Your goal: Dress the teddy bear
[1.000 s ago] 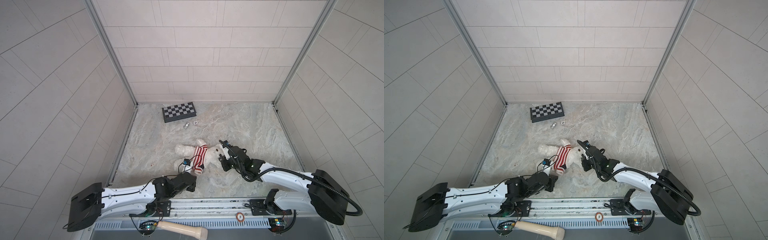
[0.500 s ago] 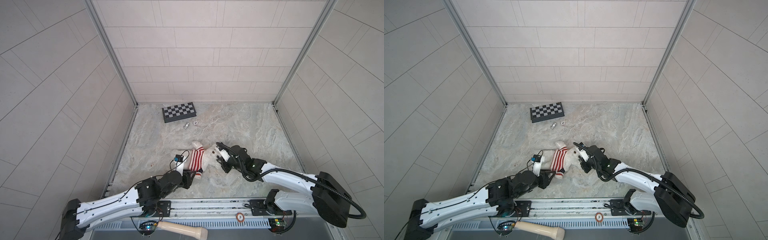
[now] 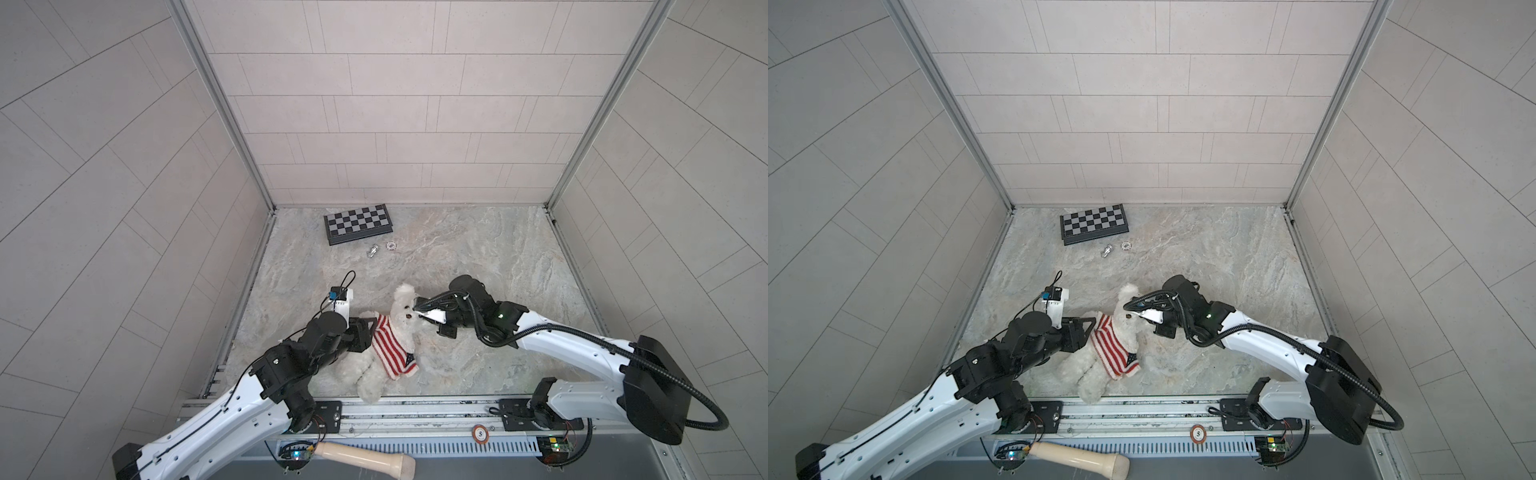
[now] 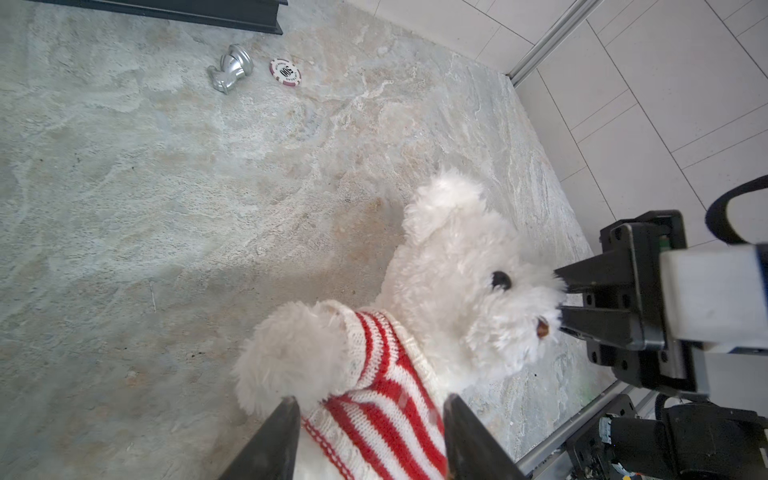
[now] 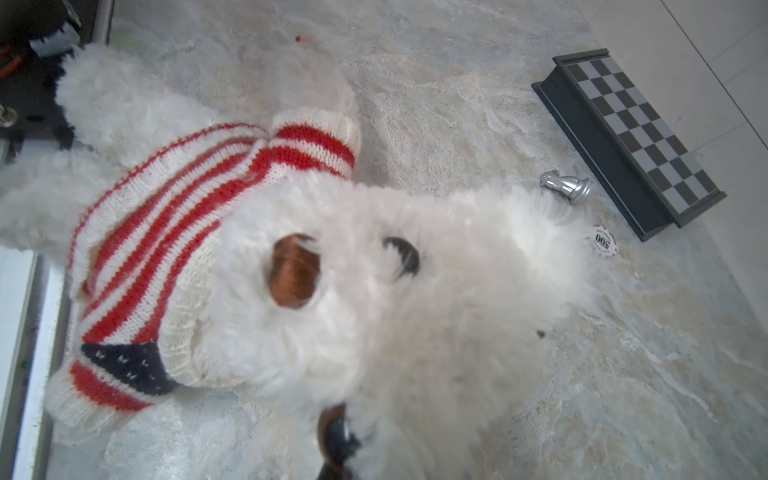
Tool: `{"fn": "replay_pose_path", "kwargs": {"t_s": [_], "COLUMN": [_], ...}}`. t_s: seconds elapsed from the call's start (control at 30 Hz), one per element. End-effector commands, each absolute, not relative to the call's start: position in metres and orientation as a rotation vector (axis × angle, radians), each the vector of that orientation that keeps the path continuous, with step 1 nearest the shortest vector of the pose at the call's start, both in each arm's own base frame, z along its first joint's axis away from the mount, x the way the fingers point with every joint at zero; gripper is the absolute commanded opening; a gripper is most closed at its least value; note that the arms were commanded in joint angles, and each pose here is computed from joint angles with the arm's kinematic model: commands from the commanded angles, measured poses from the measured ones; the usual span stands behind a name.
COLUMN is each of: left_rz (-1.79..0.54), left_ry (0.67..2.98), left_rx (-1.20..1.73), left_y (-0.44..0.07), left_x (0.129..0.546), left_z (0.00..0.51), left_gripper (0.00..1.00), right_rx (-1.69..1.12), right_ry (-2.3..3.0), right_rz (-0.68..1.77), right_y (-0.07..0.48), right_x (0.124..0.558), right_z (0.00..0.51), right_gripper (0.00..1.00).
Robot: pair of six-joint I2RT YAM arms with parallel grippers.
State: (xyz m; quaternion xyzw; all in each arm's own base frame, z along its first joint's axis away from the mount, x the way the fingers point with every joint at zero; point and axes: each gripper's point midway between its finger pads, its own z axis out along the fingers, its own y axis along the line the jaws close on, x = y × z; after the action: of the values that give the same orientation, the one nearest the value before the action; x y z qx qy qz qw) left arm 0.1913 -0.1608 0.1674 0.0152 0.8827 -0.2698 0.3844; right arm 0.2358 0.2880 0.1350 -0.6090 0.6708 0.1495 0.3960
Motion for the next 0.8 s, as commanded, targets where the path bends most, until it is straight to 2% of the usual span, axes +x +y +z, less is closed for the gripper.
{"fn": "replay_pose_path", "kwargs": {"t_s": [0.0,0.37,0.5,0.57,0.77], "left_rz": [-0.707,-0.685,-0.645,-0.615,-0.602], "left_ry": [2.289,2.377,2.401,2.418,2.420], "left_rx": [0.085,0.101,0.088,0.086,0.081], "left_y": [-0.161,-0.169,-0.167,-0.165,-0.165], "left_x": [0.194,0.211,0.215,0.217,0.220], "left_z": [0.167,0.134,0.117,0.110,0.104], "left_gripper": [0.59,0.61,0.58,0.54,0.50], "right_rx": [-1.679,-1.761,-1.716,-1.649,-1.402], "right_ry": [1.559,1.478,1.531,1.573,1.632], "right_rz": [0.298,0.240,0.236,0.248,0.252], "right_y": [0.293,0.318,0.322,0.320,0.300], "right_x": [0.243,0.284,0.296,0.297,0.298], "right_z": [0.140,0.141,0.144,0.152,0.179], "right_gripper": [0.00,0.01,0.16,0.31,0.51]}}
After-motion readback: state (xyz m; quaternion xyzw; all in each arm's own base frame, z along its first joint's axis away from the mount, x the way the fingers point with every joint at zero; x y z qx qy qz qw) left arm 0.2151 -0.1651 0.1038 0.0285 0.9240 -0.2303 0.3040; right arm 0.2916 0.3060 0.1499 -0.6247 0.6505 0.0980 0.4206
